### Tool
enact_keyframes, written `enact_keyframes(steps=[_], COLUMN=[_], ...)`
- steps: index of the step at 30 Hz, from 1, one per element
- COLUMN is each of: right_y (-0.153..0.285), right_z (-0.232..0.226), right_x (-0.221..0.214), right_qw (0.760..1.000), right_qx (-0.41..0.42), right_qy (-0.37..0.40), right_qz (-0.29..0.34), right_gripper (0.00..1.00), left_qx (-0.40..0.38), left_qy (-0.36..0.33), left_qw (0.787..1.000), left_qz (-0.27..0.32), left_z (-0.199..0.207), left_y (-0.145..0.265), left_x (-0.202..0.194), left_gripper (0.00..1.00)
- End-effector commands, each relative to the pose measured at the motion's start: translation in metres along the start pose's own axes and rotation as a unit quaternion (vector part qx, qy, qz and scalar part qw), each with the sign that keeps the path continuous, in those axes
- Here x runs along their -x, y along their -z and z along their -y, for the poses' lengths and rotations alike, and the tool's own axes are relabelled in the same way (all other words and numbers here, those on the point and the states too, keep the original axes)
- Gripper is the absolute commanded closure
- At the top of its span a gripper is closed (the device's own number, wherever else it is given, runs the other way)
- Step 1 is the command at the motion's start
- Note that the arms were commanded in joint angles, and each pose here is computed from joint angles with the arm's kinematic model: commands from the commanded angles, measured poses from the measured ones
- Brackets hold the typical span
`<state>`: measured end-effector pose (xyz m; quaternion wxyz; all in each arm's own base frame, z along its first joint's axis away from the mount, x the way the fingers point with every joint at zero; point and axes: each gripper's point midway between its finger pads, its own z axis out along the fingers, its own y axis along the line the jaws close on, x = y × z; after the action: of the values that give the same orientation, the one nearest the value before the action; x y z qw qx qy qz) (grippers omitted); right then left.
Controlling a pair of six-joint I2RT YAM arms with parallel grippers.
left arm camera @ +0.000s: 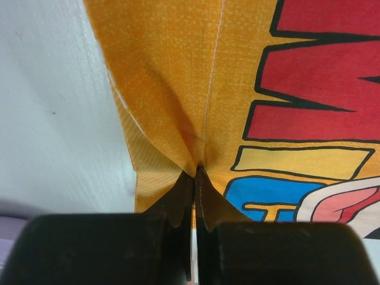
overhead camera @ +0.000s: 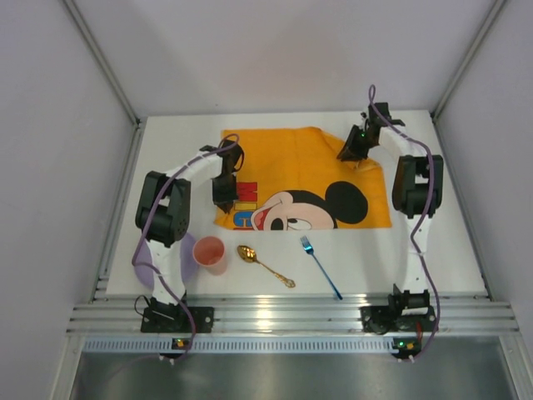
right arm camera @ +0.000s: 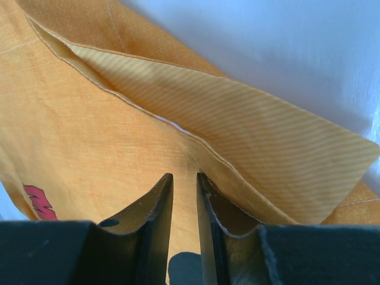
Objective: Set the dinner table for one person
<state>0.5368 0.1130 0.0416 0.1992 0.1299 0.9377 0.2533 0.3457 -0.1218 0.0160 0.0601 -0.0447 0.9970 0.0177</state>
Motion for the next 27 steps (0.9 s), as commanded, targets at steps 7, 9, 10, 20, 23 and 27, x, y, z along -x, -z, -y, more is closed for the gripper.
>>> enact_keyframes(steps=[7,9,10,20,23,27], right_y=[0.013,0.026,0.035,0.176,0.175,0.134], right_z=[0.009,0.015,0.025,-0.043,-0.060,-0.063], right_x=[0.047,0.076,0.091,0.186,0.157,0.094], right_qw=[0.997,0.991,0.985,0.920,0.939,0.971], right_qx=[-0.032,-0.068,-0.105,-0.133,-0.077,-0.005], right_qy=[0.022,0.030,0.031,0.068,0.063,0.037], right_qz=[0.062,0.107,0.136,0.362,0.329,0.235], right_gripper=[0.78,0.78,0.78,0.50,0.46,0.45], left_qx=[0.071,0.074,0.074,0.067,0.053,0.043], left_qy=[-0.030,-0.032,-0.032,-0.039,-0.035,-0.033], left_qw=[0.995,0.994,0.994,0.995,0.996,0.997], left_qz=[-0.064,-0.067,-0.067,-0.068,-0.060,-0.057], left_z=[-0.030,-0.033,-0.034,-0.030,-0.023,-0.019], left_y=[-0.028,-0.027,-0.026,-0.014,-0.011,-0.012], left_x=[-0.037,-0.042,-0.043,-0.036,-0.028,-0.026], left_gripper=[1.00,1.00,1.00,1.00,1.00,1.00])
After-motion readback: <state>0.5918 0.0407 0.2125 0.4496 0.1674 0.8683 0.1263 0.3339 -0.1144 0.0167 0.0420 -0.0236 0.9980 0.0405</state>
